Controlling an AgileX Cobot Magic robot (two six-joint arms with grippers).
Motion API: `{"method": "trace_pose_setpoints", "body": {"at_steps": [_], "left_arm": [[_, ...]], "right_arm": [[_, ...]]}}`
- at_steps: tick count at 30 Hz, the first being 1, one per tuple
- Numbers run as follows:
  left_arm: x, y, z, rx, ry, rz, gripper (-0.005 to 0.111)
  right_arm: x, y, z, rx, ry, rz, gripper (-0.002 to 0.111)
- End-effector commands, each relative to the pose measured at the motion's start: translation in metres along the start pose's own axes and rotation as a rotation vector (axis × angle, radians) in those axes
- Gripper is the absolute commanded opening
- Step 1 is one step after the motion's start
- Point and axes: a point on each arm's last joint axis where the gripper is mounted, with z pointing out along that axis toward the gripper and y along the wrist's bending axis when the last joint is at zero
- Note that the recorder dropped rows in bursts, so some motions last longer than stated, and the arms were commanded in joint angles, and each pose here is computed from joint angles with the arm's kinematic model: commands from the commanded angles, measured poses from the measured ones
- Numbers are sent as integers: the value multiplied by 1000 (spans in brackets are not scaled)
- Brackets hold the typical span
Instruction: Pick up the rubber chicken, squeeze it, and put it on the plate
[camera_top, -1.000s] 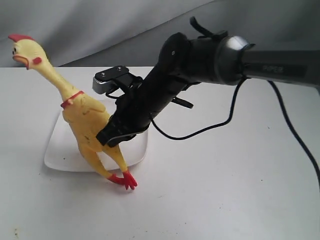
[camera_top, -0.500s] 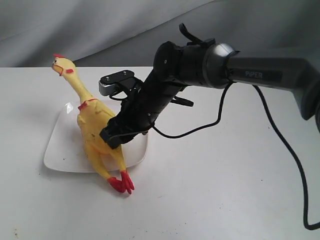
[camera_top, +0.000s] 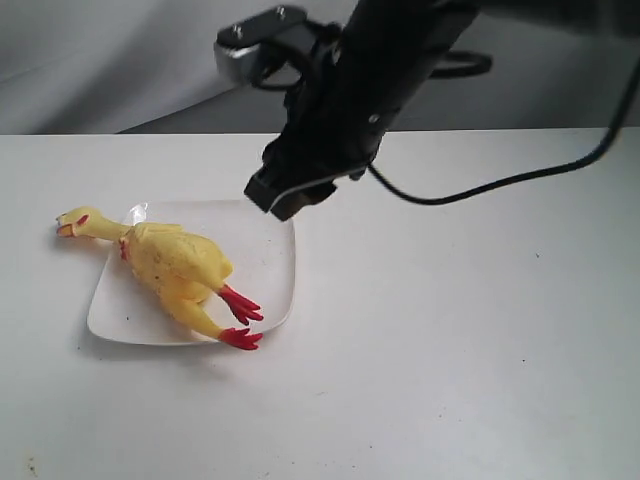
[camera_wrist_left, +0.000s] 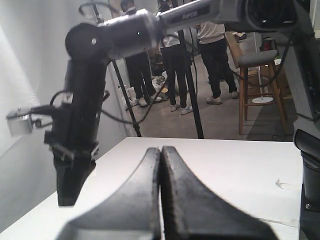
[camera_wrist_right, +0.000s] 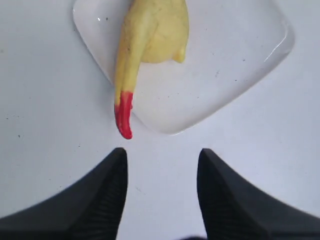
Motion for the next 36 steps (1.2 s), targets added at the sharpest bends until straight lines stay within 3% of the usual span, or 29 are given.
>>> {"method": "trace_pose_setpoints", "body": {"at_steps": [1, 5, 10, 14, 24, 30, 36], "left_arm": [[1, 0, 0, 1, -3, -12, 1], [1, 0, 0, 1, -3, -12, 1], [1, 0, 0, 1, -3, -12, 1], [1, 0, 0, 1, -3, -12, 1], [1, 0, 0, 1, -3, -12, 1], [1, 0, 0, 1, -3, -12, 1], [1, 0, 0, 1, -3, -12, 1]], "right_arm": [[11, 15, -71, 40, -85, -7, 31], [27, 29, -124, 85, -193, -23, 0], [65, 63, -183, 149, -481, -122, 0], [106, 83, -206, 189, -745, -162, 0], [222, 95, -199, 330, -1240, -155, 0], [270, 102, -195, 336, -1307, -163, 0], [279, 104, -204, 345, -1378, -161, 0]]}}
